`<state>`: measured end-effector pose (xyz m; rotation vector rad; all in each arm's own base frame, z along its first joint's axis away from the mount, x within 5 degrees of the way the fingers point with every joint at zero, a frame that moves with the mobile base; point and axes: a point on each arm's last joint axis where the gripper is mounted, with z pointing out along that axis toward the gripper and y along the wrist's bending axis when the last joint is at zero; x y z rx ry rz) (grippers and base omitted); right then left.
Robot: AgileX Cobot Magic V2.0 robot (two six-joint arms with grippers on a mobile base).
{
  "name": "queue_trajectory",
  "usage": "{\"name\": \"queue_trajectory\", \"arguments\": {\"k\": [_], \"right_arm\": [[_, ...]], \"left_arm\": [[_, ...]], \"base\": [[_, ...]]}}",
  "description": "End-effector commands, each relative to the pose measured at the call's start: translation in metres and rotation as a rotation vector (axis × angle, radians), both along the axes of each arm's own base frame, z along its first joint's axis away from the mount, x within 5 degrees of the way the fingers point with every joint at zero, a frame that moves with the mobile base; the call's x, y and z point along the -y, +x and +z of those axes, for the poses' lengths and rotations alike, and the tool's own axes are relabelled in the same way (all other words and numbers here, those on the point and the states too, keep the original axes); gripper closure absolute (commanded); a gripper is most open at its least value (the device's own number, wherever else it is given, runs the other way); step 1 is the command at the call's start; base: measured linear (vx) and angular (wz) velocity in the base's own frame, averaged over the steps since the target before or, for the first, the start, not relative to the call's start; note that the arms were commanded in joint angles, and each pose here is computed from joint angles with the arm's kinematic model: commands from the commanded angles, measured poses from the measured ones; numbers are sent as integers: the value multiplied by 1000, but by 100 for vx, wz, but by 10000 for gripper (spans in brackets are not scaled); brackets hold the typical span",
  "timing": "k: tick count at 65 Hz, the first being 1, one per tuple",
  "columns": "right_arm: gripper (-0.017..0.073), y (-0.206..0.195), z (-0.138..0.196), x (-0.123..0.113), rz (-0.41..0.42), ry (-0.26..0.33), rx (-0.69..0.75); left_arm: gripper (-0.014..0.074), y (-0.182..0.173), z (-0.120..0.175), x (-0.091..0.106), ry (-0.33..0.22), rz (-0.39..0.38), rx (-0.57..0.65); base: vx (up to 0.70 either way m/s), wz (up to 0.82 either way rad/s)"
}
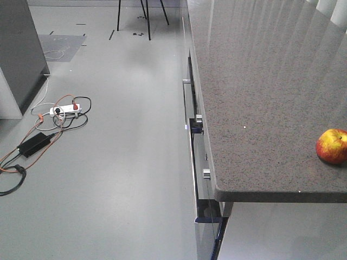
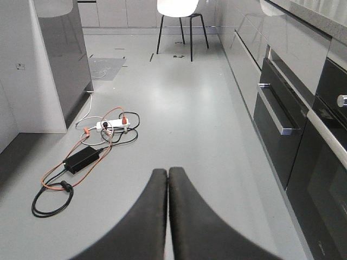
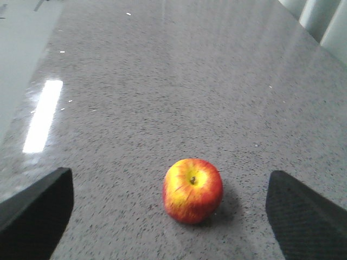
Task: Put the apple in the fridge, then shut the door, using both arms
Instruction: 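Lower the open right gripper over the red-yellow apple on the countertop, then close the right gripper around the apple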
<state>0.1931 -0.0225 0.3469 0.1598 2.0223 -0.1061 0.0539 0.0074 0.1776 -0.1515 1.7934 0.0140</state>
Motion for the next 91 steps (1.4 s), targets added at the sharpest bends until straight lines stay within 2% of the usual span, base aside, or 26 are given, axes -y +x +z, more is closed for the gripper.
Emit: {"name": "queue_trajectory", "arguments": {"k": [1, 15, 30, 43, 77, 91], "right_arm": [[-136, 17, 21, 8, -37, 11, 57], [-122, 49, 18, 14, -52, -6, -53], [-97, 77, -1, 19, -57, -17, -150], [-71, 86, -15, 28, -89, 16, -201], [-52, 105, -43, 31, -87, 18, -298], [-44, 111, -47, 31, -78, 14, -280]], "left_arm": [[598, 1, -1, 1, -10, -15, 57], [598, 1, -1, 1, -10, -15, 57], [598, 1, -1, 1, -10, -15, 57], [598, 1, -1, 1, -10, -15, 57], [598, 1, -1, 1, -10, -15, 57], [598, 1, -1, 1, -10, -15, 57]], "base": [[0, 0], [0, 0], [0, 0], [0, 0], [0, 0], [0, 0]]}}
